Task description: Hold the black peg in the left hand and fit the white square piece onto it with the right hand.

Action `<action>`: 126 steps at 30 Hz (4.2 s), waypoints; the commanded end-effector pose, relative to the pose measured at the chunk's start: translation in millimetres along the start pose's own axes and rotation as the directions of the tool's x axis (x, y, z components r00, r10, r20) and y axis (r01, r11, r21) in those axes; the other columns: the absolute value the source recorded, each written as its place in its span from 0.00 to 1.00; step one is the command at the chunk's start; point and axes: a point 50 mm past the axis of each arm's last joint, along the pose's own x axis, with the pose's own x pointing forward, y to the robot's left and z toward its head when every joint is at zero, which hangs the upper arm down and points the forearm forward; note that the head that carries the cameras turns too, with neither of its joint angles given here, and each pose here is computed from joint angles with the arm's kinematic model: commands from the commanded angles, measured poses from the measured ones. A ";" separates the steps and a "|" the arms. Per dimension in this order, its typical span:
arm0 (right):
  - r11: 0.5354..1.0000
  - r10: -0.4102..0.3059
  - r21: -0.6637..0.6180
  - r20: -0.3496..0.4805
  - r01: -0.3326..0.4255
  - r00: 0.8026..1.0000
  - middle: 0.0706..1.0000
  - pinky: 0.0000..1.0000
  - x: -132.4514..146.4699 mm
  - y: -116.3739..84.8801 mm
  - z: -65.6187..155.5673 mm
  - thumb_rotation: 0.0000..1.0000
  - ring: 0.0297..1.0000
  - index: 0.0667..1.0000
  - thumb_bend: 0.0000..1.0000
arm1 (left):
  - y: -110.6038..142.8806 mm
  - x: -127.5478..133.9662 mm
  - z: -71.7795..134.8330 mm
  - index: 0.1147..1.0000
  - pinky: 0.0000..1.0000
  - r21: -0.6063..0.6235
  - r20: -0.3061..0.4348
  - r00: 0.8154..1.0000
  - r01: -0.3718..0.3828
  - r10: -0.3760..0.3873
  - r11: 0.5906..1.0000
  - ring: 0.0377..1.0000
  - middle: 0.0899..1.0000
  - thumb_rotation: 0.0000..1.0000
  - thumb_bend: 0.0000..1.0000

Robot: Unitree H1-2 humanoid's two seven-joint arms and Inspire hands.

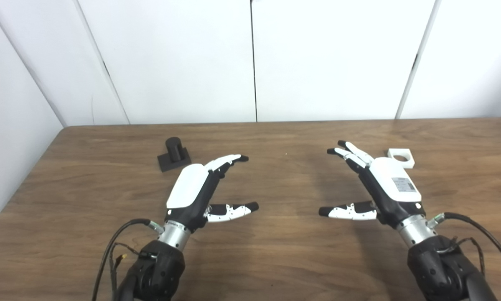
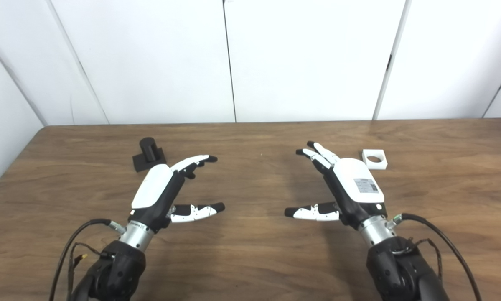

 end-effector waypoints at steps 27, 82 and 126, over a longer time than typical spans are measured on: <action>0.998 -0.066 0.009 0.036 0.066 0.997 0.94 0.71 -1.6 -27.5 -9.0 0.44 0.90 0.84 0.77 | 3.1 15.5 18.9 0.78 0.69 0.050 0.043 0.996 -0.085 0.083 0.995 0.84 0.84 0.41 0.69; 0.998 -0.063 -0.009 0.015 0.064 0.998 0.93 0.70 0.4 -37.4 -15.0 0.37 0.89 0.82 0.75 | 150.4 43.2 -78.3 0.75 0.97 0.594 -0.275 0.915 -0.078 0.294 0.801 1.00 0.98 0.47 0.82; 0.998 -0.068 -0.005 0.024 0.069 0.997 0.93 0.70 -0.5 -32.8 -11.9 0.39 0.89 0.82 0.72 | 104.2 73.2 -129.6 0.72 1.00 0.481 -0.419 0.906 0.169 0.056 0.860 1.00 0.99 0.51 0.87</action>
